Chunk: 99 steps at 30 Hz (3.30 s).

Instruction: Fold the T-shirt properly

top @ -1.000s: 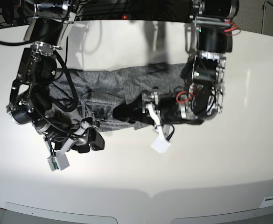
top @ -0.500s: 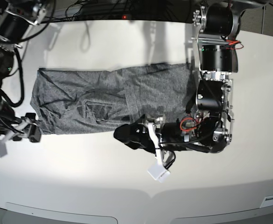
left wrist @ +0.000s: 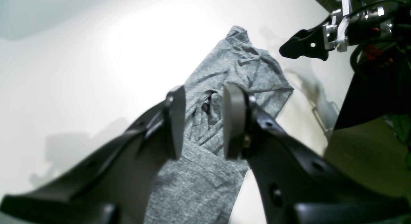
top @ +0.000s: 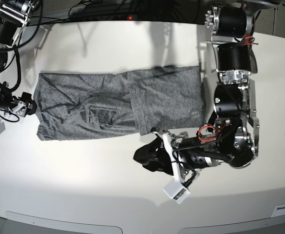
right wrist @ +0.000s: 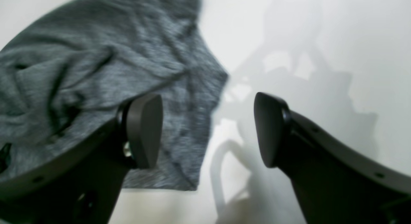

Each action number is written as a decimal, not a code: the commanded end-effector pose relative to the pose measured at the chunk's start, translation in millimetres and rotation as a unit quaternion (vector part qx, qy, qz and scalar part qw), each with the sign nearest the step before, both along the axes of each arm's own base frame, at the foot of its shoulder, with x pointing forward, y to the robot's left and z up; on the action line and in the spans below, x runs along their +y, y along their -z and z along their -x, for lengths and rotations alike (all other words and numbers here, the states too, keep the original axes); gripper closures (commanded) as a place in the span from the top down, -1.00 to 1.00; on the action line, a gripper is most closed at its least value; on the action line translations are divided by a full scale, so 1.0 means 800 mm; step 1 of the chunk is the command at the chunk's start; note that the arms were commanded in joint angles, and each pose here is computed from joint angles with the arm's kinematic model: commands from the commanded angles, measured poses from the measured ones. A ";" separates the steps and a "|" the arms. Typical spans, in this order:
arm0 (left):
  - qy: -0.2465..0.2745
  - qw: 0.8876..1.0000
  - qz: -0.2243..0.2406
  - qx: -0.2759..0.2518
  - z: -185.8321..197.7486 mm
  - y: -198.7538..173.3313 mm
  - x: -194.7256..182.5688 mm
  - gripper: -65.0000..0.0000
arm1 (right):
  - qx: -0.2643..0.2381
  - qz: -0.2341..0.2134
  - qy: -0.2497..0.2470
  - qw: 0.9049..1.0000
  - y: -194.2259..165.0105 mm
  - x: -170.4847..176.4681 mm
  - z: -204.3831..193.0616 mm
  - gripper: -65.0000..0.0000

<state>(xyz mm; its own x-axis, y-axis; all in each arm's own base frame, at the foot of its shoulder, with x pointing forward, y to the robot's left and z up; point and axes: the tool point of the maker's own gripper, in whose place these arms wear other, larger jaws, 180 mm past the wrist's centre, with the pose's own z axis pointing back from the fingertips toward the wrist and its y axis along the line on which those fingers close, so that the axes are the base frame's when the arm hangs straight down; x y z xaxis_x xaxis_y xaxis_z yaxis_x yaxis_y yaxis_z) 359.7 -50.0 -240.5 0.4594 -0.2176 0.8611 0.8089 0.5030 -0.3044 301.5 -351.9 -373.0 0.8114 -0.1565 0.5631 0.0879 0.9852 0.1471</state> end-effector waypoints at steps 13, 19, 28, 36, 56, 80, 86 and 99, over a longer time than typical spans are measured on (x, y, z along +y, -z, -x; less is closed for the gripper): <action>0.039 0.993 0.105 -0.029 0.008 -0.060 -0.022 -0.42 | -0.015 -0.111 0.001 0.994 0.028 0.018 -0.020 0.36; 0.048 0.991 0.127 -0.011 0.012 -0.060 -0.026 -0.42 | 0.007 -0.140 -0.033 0.990 0.042 0.054 -0.019 0.36; -0.039 0.998 -0.016 -0.035 -0.027 -0.006 0.039 -0.70 | 0.041 -0.155 -0.092 0.983 0.055 0.101 -0.016 0.03; -0.066 0.993 -0.093 0.022 0.006 0.073 0.115 -1.00 | 0.014 -0.187 -0.101 0.977 0.034 0.116 -0.036 -1.00; -0.143 0.970 -0.177 0.085 0.073 0.182 0.175 -1.00 | -0.004 -0.288 -0.265 0.920 -0.031 0.301 -0.082 -1.00; -0.144 0.965 -0.187 0.117 0.096 0.201 0.179 -1.00 | -0.031 -0.363 -0.456 0.812 -0.099 0.572 -0.029 -1.00; -0.146 0.955 -0.230 0.117 0.100 0.211 0.194 -1.00 | -0.025 -0.348 -0.465 0.813 -0.096 0.587 -0.024 -0.81; -0.242 0.900 -0.361 0.036 0.066 0.173 0.290 -1.00 | -0.061 -0.455 -0.469 0.755 -0.150 0.605 -0.013 -0.32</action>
